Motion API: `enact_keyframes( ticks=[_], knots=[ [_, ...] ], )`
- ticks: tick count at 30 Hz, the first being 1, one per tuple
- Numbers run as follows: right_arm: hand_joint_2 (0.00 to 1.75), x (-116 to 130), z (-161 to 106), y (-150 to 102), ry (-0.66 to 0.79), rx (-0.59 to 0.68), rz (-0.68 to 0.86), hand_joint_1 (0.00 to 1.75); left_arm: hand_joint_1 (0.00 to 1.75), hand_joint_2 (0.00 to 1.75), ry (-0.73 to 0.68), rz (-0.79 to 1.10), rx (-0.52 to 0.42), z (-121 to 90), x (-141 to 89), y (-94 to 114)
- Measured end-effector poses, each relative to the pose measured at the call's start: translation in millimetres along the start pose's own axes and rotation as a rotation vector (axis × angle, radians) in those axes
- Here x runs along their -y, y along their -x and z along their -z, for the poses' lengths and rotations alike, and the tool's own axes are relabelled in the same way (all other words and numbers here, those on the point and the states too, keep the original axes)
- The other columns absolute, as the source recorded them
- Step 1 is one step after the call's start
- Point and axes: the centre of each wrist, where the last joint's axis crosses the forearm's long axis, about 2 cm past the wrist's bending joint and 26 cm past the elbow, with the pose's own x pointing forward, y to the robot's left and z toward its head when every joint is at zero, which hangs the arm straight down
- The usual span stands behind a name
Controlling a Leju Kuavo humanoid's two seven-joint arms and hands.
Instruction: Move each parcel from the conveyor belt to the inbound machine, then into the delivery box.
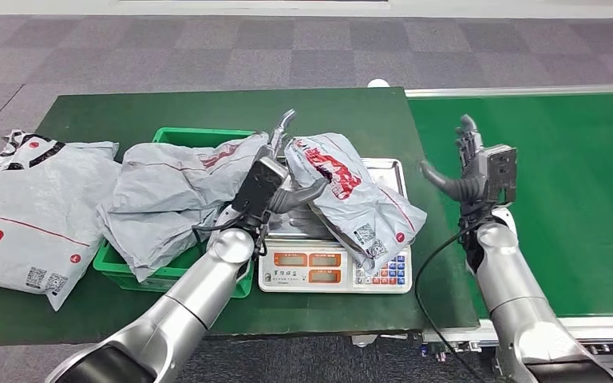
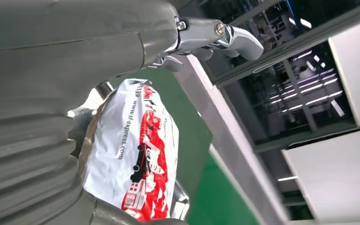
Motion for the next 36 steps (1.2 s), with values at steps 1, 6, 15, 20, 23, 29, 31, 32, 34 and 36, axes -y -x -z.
enact_keyframes(
  ticks=[1,6,15,20,23,29,31,32,34,36],
  knots=[
    [1.75,4,2,1,0.022,-0.002,-0.009,0.0,0.0,1.75,0.02,0.029,-0.008,4,-1,-2],
    [1.75,12,1,8,0.058,-0.019,-0.066,0.0,0.0,1.75,0.179,0.217,-0.052,22,1,-9],
    [1.75,12,1,8,0.042,-0.033,-0.08,0.0,0.0,1.75,0.469,0.519,-0.079,39,5,-18],
    [1.75,10,6,2,0.018,-0.042,-0.061,0.0,0.0,1.75,0.646,0.628,-0.086,39,8,-17],
    [1.75,9,8,-1,-0.002,-0.04,-0.05,0.0,0.0,1.75,0.738,0.68,-0.09,36,13,-15],
    [1.75,8,11,-4,-0.021,-0.03,-0.043,0.0,0.0,1.75,0.806,0.712,-0.104,29,20,-11],
    [1.75,8,11,-5,-0.022,-0.029,-0.043,0.0,0.0,1.75,0.813,0.717,-0.106,28,21,-10],
    [1.75,8,11,-5,-0.022,-0.03,-0.044,0.0,0.0,1.75,0.814,0.719,-0.107,28,21,-10],
    [1.75,8,11,-5,-0.022,-0.031,-0.044,0.0,0.0,1.75,0.816,0.72,-0.11,28,21,-9],
    [1.75,8,11,-5,-0.022,-0.03,-0.044,0.0,0.0,1.75,0.817,0.72,-0.113,27,21,-9]
  ],
)
